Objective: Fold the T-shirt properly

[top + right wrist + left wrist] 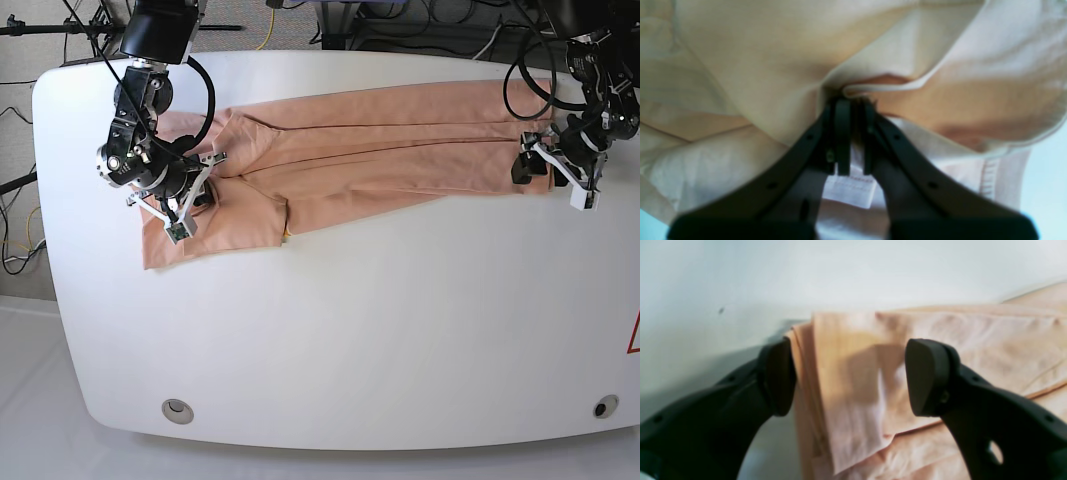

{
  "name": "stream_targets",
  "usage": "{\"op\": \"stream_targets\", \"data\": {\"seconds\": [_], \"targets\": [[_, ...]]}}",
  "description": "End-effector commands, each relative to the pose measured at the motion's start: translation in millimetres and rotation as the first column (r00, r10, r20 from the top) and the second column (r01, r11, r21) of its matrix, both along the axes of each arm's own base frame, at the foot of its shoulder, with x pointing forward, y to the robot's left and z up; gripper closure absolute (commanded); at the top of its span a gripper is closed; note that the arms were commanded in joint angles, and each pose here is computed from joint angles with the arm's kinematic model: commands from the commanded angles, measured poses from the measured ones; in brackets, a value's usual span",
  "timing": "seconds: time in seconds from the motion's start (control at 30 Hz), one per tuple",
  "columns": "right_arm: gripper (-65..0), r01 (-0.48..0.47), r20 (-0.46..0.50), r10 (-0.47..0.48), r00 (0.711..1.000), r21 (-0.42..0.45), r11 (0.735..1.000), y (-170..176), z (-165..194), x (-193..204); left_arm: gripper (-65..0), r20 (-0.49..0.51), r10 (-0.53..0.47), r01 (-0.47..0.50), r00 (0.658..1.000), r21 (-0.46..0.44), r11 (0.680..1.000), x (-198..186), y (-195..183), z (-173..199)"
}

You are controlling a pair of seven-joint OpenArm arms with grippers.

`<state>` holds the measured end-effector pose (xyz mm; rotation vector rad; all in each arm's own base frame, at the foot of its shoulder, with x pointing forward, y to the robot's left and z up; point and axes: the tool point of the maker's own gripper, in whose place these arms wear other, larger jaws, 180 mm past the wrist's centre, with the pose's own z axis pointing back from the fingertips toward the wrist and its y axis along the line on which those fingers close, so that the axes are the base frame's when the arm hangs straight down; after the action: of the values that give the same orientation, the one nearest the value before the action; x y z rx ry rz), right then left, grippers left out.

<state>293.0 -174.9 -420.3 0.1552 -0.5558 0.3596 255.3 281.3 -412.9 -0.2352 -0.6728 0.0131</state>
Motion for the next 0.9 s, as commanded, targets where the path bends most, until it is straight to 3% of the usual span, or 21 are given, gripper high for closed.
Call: {"op": "stream_targets", "data": {"seconds": [0.0, 0.23, 0.7, 0.87], "targets": [[-4.6, 0.000, -0.006, 0.000, 1.000, -0.030, 1.000, -5.8, 2.4, 1.1, -45.0, -0.023, -0.013, 0.013, 1.000, 0.018, 1.000, -1.4, 1.6, -0.8], [-4.4, -0.002, -0.003, 0.002, 1.000, -0.025, 1.000, -4.3, 2.9, 2.6, -37.6, 0.009, -0.009, 0.009, 1.000, 0.012, 1.000, 3.3, -2.7, 5.2], [-4.4, 0.000, 0.003, 0.000, 1.000, -0.029, 1.000, -5.8, 4.2, 3.7, -13.2, 0.030, 0.031, -0.031, 0.999, 0.000, 1.000, 2.6, 1.3, 5.5], [-4.3, -0.001, 0.004, 0.001, 1.000, -0.026, 1.000, -4.5, 4.5, 4.1, -8.1, 0.053, 0.038, -0.039, 0.998, 0.012, 0.999, 4.2, 6.1, 12.4]]}}
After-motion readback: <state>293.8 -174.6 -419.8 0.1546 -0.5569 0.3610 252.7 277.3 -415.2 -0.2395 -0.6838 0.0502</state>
